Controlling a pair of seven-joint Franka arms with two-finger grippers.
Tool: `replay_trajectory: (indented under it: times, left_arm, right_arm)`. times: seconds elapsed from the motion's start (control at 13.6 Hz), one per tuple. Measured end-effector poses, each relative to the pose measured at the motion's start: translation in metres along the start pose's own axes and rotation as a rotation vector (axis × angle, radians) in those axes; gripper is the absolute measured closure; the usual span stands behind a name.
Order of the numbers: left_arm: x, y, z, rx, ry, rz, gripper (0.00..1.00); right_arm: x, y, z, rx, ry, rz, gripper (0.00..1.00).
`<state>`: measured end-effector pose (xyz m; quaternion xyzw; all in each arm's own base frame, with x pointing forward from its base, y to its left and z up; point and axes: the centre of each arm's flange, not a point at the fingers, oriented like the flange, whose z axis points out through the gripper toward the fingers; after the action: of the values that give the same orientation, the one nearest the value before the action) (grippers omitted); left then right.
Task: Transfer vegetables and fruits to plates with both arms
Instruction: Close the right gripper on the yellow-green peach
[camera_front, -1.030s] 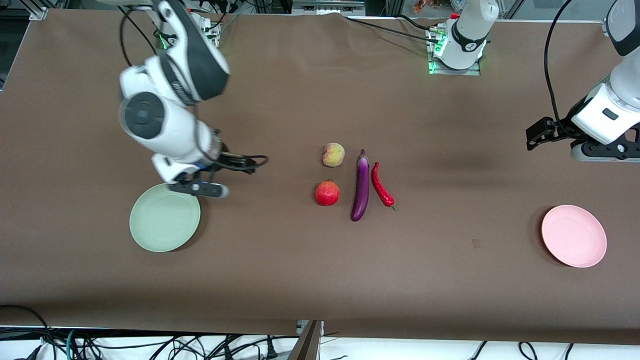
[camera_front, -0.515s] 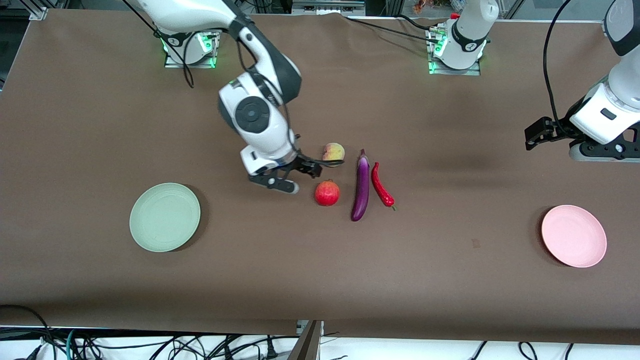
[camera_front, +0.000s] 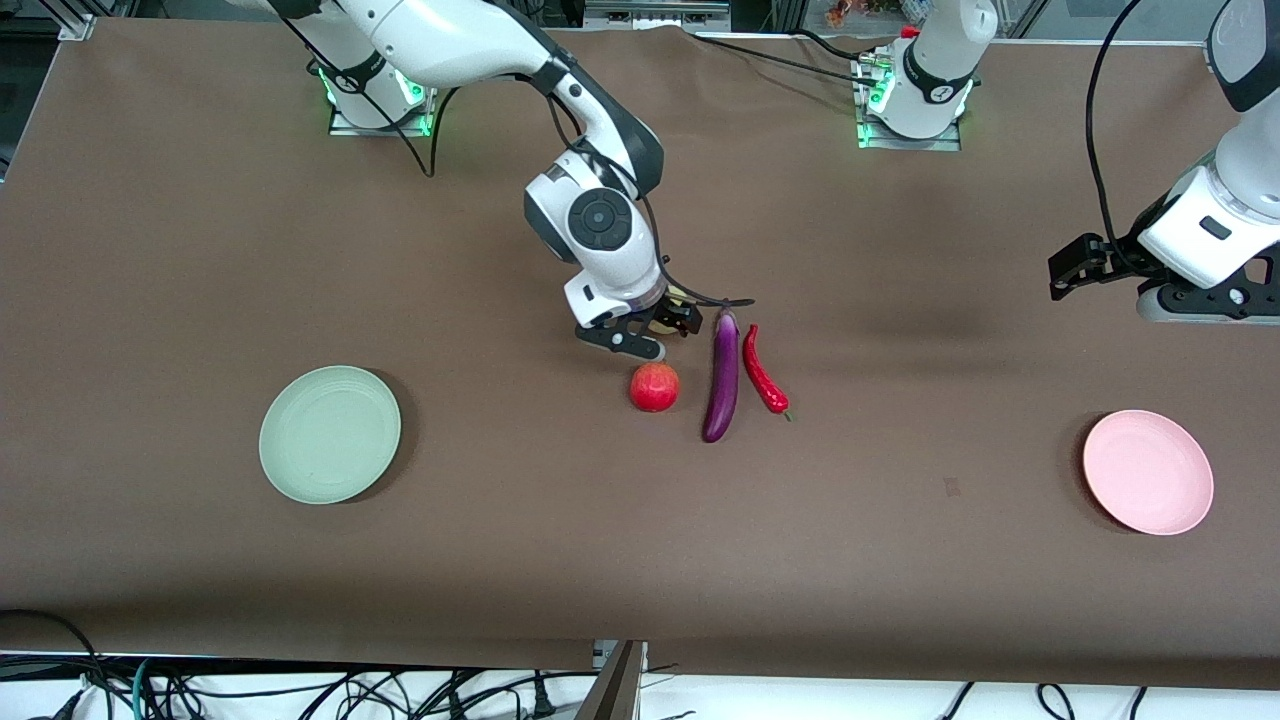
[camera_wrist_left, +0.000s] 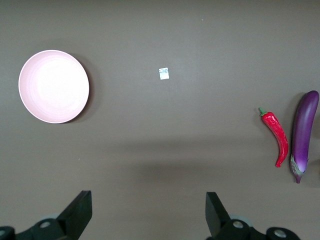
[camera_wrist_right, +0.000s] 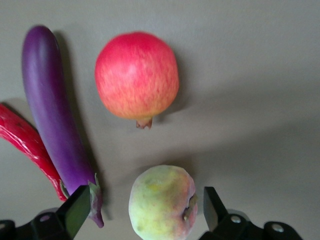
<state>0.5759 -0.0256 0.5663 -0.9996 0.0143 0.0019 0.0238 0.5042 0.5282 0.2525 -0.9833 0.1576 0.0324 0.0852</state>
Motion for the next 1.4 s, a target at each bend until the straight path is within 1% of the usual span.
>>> replay_trajectory:
  times: [0.22, 0.59, 0.88, 0.96, 1.03, 1.18, 1.25, 1.4]
  left_arm:
    - [0.000, 0.000, 0.000, 0.000, 0.000, 0.001, 0.00]
    - [0.000, 0.001, 0.000, 0.000, 0.000, 0.001, 0.00]
    - [0.000, 0.001, 0.000, 0.000, 0.000, 0.001, 0.00]
    - [0.000, 0.001, 0.000, 0.000, 0.000, 0.001, 0.00]
    - [0.000, 0.001, 0.000, 0.000, 0.000, 0.001, 0.00]
    - [0.000, 0.001, 0.000, 0.000, 0.000, 0.001, 0.00]
    - [0.000, 0.001, 0.000, 0.000, -0.001, 0.001, 0.00]
    - [0.000, 0.001, 0.002, 0.000, -0.009, 0.001, 0.00]
  right_arm:
    - [-0.004, 0.000, 0.011, -0.012, -0.008, -0.005, 0.00]
    - [-0.023, -0.002, 0.036, -0.042, -0.027, -0.031, 0.00]
    - [-0.028, 0.000, 0.047, -0.064, -0.019, -0.053, 0.01]
    - [-0.028, 0.000, 0.048, -0.065, -0.020, -0.056, 0.05]
    - [-0.029, 0.000, 0.048, -0.066, -0.020, -0.058, 0.05]
    - [-0.029, -0.001, 0.048, -0.064, -0.018, -0.060, 0.27]
    - [-0.029, -0.002, 0.047, -0.063, -0.017, -0.062, 0.30]
    - [-0.024, -0.002, 0.044, -0.059, -0.008, -0.064, 0.30]
